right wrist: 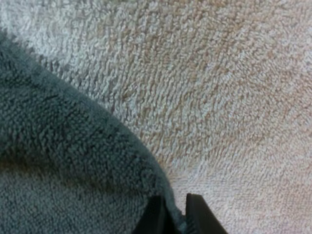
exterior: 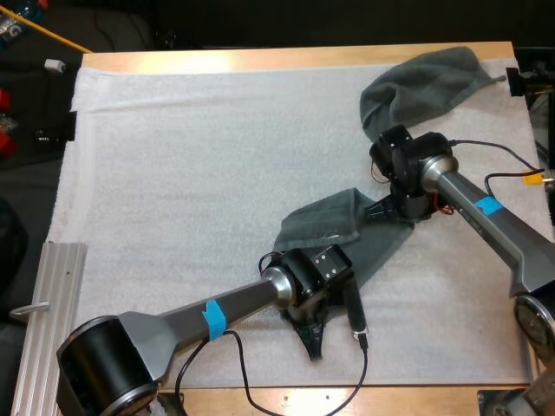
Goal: Pick towel from pile, fold and stack
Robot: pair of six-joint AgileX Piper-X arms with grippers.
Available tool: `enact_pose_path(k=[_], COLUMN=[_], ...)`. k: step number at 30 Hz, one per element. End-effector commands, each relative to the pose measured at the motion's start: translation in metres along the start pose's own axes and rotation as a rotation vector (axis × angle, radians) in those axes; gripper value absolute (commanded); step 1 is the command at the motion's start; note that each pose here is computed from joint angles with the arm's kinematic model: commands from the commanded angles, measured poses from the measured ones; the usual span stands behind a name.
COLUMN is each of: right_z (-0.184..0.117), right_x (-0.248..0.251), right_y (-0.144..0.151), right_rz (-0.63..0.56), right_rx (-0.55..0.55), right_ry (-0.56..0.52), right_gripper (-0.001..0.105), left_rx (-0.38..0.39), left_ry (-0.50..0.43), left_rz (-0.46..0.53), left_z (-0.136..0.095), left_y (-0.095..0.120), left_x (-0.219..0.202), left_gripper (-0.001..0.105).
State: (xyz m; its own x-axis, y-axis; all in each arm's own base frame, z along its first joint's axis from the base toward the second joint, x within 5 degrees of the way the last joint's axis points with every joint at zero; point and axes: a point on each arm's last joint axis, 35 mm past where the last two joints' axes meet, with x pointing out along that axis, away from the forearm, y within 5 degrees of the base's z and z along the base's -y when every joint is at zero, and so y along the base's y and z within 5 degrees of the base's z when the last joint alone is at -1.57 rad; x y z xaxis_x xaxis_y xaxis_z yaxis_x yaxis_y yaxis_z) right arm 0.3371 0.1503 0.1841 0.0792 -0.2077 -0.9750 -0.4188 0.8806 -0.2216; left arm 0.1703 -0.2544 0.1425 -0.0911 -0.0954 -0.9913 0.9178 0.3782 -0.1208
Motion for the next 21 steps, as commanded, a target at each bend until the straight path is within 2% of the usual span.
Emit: enact_pose_path(k=[1,7,13,18,21], right_z=[-0.001,-0.003,-0.011,-0.026,-0.035], right_x=[-0.006,-0.011,-0.045,-0.080,-0.097], right_y=[-0.002,-0.003,-0.010,-0.018,-0.021], right_rz=[0.003,0.009,0.028,0.026,0.035], right_rx=[0.001,0.003,0.013,0.021,0.028], right_ry=[-0.011,-0.021,-0.120,-0.218,-0.261], right_gripper=[0.000,0.000,0.000,0.000,0.000], left_rx=[-0.009,-0.024,-0.022,-0.014,-0.016], left_ry=[0.027,-0.025,-0.129,-0.252,-0.286], left_rz=[-0.003,0.007,0.028,0.052,0.058], left_z=[-0.002,-0.001,-0.002,-0.003,-0.004], left_y=[-0.002,-0.004,-0.010,-0.015,-0.018], left_x=[0.002,-0.017,-0.067,-0.111,-0.130], left_gripper=[0.000,0.000,0.000,0.000,0.000])
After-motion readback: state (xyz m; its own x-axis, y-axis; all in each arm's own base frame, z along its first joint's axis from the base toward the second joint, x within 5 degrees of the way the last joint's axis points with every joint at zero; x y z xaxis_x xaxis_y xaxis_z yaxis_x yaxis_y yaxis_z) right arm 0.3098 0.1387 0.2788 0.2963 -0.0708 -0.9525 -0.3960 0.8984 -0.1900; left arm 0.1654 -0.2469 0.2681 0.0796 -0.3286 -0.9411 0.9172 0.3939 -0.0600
